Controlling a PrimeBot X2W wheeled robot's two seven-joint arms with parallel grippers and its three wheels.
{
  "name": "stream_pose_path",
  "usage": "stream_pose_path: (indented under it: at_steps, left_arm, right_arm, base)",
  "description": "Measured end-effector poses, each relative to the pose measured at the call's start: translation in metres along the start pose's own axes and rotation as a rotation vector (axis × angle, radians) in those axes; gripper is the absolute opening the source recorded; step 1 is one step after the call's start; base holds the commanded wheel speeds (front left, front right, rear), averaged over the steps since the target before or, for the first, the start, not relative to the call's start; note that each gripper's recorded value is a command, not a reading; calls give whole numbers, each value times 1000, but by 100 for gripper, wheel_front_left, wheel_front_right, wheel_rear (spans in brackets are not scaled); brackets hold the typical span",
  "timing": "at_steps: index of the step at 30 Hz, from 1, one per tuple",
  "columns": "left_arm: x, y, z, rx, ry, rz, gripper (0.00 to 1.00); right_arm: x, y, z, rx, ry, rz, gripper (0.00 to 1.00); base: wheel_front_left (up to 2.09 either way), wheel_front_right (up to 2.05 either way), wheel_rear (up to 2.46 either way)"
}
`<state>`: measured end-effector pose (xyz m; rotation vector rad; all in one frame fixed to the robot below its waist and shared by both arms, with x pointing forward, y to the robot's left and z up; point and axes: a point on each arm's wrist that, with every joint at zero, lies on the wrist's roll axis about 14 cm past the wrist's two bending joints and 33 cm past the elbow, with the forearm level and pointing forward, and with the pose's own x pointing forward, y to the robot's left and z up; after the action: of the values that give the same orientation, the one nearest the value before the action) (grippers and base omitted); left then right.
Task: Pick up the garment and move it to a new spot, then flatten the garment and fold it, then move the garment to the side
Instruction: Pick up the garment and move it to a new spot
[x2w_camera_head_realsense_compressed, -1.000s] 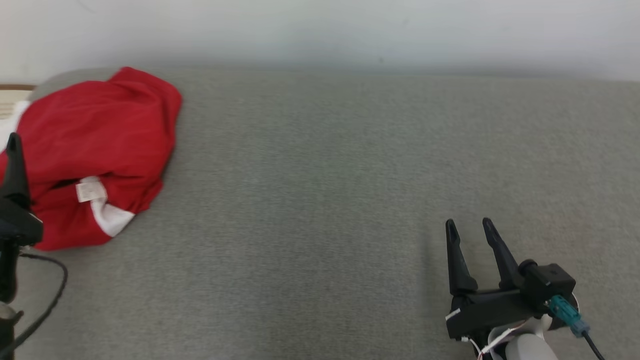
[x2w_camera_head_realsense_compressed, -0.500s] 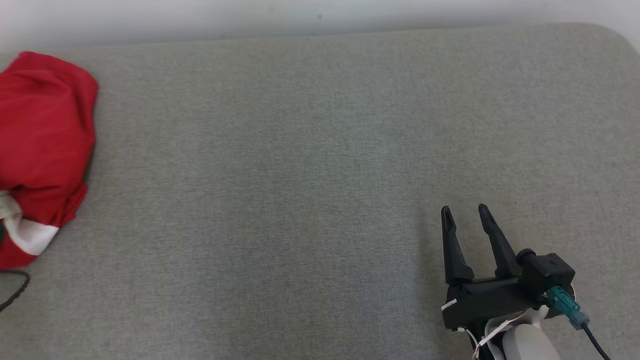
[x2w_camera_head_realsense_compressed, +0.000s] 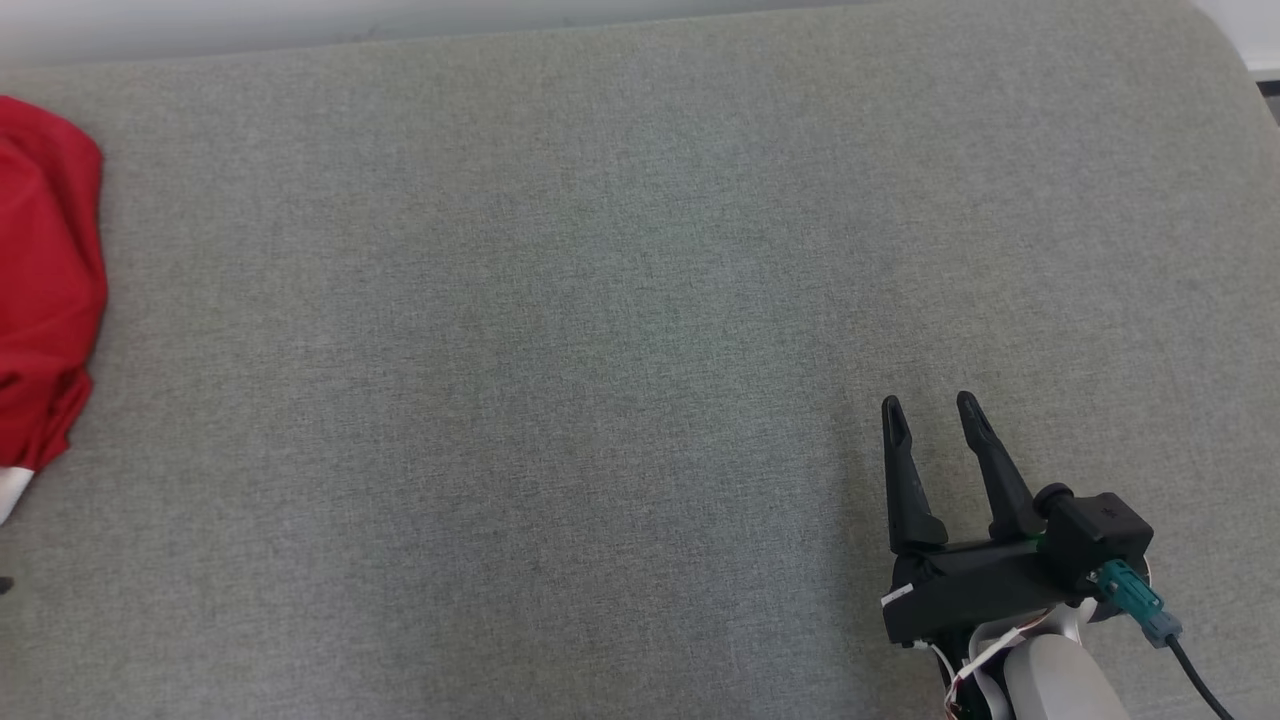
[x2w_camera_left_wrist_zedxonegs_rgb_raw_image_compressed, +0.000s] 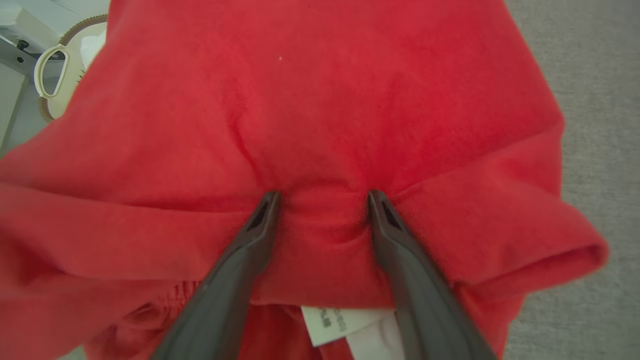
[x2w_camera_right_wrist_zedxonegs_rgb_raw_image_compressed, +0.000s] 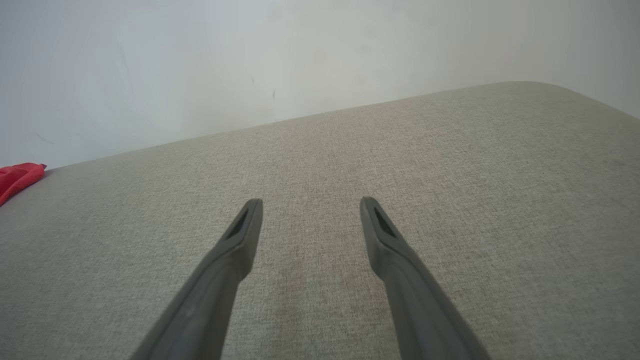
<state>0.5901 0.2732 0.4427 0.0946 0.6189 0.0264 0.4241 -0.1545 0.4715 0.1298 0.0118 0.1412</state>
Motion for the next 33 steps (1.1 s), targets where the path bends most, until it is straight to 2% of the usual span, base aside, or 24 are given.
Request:
stream_pose_path:
  at_steps: [3, 7, 10, 15, 25, 30, 33]
  left_arm:
    - [5, -3, -4, 13, 23, -4, 0]
    - [6, -6, 5, 39, -28, -11, 0]
    - [2, -7, 21, 58, -106, -18, 0]
    - [-20, -8, 74, 87, -311, -29, 0]
    - [-101, -11, 178, 170, -717, -56, 0]
    - [-147, -39, 216, 220, -875, -119, 0]
    - [-189, -69, 243, 255, -997, -191, 0]
  right_arm:
    - [0, -2, -2, 2, 5, -6, 100]
    - [1, -5, -3, 2, 6, -14, 100]
    - [3, -3, -1, 4, -1, -10, 100]
    - [6, 6, 2, 11, -12, 17, 100]
    - [6, 27, 9, 26, -30, 73, 100]
    - [3, 36, 17, 28, -51, 95, 100]
    - [-1, 40, 23, 31, -64, 103, 100]
  base:
    - [0, 0, 0]
    - [0, 0, 0]
    - [0, 0, 0]
    - [0, 0, 0]
    - [0, 0, 0]
    - [0, 0, 0]
    - [0, 0, 0]
